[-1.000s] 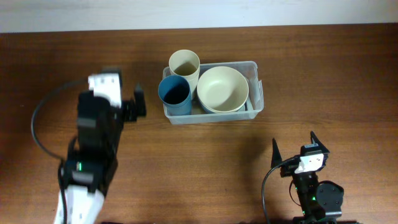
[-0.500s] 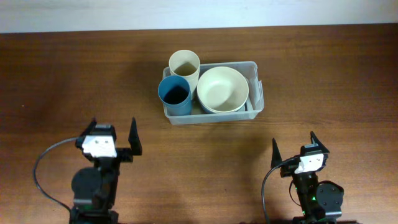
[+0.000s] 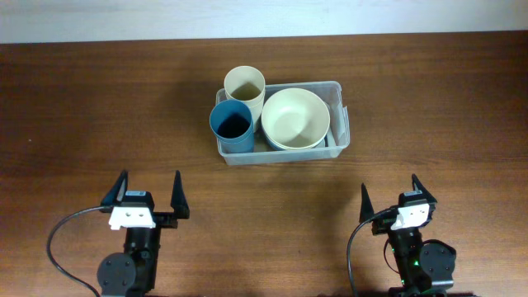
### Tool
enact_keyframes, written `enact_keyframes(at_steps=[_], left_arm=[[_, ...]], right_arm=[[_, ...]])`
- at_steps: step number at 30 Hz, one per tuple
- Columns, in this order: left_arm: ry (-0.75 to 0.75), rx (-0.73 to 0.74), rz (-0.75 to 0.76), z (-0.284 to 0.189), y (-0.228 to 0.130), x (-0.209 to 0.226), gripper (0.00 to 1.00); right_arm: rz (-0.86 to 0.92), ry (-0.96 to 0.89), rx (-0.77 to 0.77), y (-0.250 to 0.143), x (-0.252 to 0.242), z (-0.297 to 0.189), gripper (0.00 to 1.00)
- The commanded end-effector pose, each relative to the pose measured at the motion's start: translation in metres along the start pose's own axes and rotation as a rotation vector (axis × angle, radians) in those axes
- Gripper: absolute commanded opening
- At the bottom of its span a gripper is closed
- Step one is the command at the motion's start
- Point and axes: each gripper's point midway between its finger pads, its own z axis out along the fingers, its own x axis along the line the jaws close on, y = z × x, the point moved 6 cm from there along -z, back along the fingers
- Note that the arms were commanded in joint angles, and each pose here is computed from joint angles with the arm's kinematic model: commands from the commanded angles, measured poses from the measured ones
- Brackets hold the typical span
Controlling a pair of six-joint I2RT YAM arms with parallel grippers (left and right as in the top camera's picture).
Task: Pack container
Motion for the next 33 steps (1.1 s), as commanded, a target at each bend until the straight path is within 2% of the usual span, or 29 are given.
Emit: enact_keyframes(at_steps=[1,17,29,33], left_arm=[[-0.011,-0.022,0.016,-0.004,-0.003,-0.001,0.99],[-0.01,-0.166,0.013,-0.013,-0.002,0.0,1.0],[-0.006,-0.188,0.012,-0.013,-0.007,0.0,1.0],[-0.003,-0.15,0.013,-0.012,-0.014,0.0,1.0]], right_arm=[[0.001,-0.004,0.003,-0.002,-0.001,0.0,0.99],[0.001,-0.005,0.003,-0.002,-0.001,0.0,0.99],[0.001,-0.005,0.003,-0.002,-0.001,0.0,0.99],[0.001,-0.004,0.003,-0.002,-0.001,0.0,0.99]])
